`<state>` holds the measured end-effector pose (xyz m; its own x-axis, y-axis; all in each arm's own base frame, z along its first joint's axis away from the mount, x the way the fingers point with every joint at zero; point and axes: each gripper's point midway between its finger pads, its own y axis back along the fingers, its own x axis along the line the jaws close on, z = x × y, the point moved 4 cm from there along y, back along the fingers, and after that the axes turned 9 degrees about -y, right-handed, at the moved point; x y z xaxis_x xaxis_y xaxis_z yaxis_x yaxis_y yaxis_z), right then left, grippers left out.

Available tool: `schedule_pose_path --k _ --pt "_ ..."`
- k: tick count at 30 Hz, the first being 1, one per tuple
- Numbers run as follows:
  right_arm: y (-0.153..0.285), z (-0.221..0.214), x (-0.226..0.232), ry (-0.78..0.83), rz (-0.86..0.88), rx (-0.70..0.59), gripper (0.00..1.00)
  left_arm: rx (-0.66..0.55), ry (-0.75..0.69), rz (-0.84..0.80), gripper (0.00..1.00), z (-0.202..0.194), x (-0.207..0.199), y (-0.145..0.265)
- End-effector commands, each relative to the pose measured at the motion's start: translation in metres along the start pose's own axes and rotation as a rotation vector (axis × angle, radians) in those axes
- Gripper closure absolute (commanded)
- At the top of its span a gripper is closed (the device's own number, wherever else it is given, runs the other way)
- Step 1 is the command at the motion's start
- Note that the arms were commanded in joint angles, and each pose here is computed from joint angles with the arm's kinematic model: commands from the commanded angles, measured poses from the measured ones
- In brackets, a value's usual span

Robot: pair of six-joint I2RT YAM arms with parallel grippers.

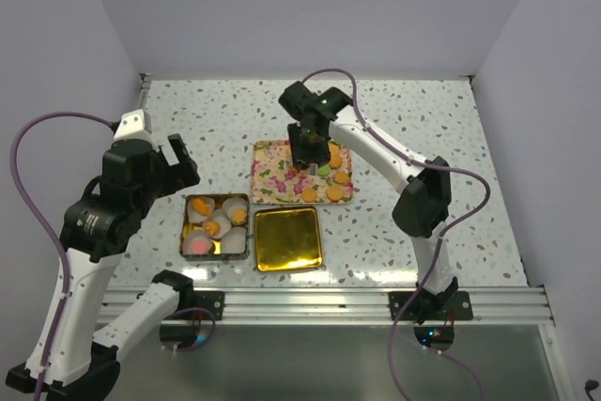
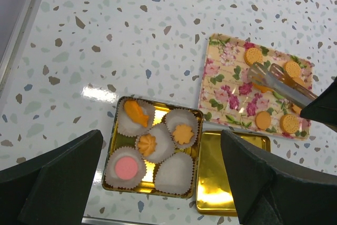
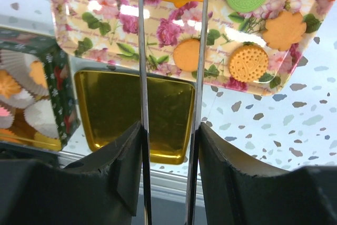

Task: Pack the cookies

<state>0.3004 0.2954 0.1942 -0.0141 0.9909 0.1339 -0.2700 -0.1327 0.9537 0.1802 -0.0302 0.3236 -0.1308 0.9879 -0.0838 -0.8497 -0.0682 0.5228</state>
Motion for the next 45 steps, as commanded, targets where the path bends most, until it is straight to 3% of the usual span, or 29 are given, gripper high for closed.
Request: schedule_pose_path --k 1,7,20,29,45 --pt "0.060 0.007 -0.002 -0.043 0.089 -0.104 0.54 -0.056 0.000 -0.022 0.00 0.011 -0.003 0.001" --pt "0.082 -0.012 0.019 -0.027 0.225 -0.110 0.55 -0.052 0.010 -0.045 0.00 0.007 -0.005 0.003" --pt "0.103 -0.129 0.127 0.219 0.457 0.015 0.54 -0.026 0.022 -0.068 0.01 -0.007 -0.003 0.010" --pt "0.075 -0.172 0.136 0.298 0.389 0.085 0.54 -0.031 0.027 -0.060 0.01 -0.012 0.004 0.022" --pt "0.061 -0.174 0.115 0.302 0.293 0.058 0.48 -0.034 0.032 -0.050 0.00 -0.015 0.008 0.028"
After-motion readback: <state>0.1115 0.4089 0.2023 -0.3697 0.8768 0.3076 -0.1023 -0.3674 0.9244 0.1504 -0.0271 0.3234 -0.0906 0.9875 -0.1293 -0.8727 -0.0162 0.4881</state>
